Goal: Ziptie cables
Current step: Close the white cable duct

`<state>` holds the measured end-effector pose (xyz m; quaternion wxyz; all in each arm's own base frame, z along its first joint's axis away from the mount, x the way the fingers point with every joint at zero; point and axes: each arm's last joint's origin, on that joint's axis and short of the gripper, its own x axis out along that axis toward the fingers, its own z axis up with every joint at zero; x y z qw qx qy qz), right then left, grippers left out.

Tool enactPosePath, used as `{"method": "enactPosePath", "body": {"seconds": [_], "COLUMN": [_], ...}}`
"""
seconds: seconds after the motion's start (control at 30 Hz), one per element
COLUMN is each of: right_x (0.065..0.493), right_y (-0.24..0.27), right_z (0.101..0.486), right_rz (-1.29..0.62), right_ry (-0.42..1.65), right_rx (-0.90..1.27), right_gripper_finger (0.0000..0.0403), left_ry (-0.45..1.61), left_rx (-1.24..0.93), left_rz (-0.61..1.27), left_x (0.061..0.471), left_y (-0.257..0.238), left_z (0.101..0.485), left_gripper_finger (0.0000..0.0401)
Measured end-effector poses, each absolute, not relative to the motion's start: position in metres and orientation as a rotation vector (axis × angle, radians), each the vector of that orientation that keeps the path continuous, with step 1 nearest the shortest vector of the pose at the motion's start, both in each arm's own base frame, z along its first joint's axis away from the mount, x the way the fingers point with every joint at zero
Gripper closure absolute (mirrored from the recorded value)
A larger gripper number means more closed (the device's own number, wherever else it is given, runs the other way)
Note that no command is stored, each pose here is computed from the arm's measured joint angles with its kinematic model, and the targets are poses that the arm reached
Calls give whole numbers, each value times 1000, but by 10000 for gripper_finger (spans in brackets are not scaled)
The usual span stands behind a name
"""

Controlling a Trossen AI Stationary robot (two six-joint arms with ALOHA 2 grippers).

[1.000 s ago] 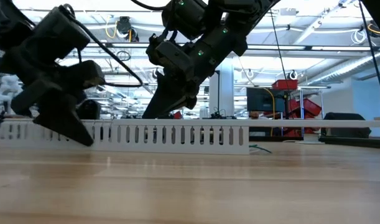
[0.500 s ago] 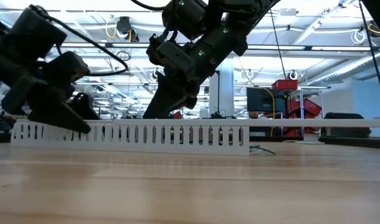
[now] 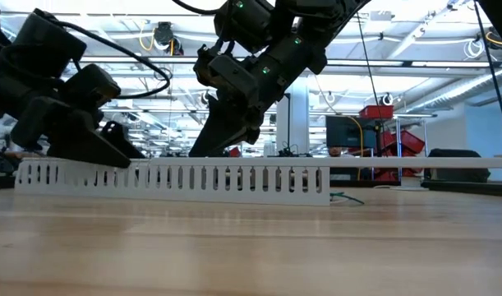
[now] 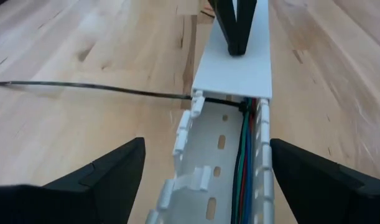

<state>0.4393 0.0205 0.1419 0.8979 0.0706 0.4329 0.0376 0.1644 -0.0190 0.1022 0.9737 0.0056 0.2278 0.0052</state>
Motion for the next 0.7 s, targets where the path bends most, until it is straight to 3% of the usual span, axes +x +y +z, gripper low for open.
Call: {"method": "enactPosePath", "body": {"seconds": [0.3, 0.7], "right_x": [439, 439], "right_y": [21, 21], "right_z": [142, 142], "right_rz": [82, 85], "right_ry": [896, 904], "right_rx": [143, 145], "right_gripper_finger": [403, 403], "left_ry": [492, 497], "left_rx": [25, 23], "left_rz": [8, -7], "left_x": [177, 180], "left_y": [-21, -22], "left_z": [92, 86], "left_gripper_finger": [70, 165]}}
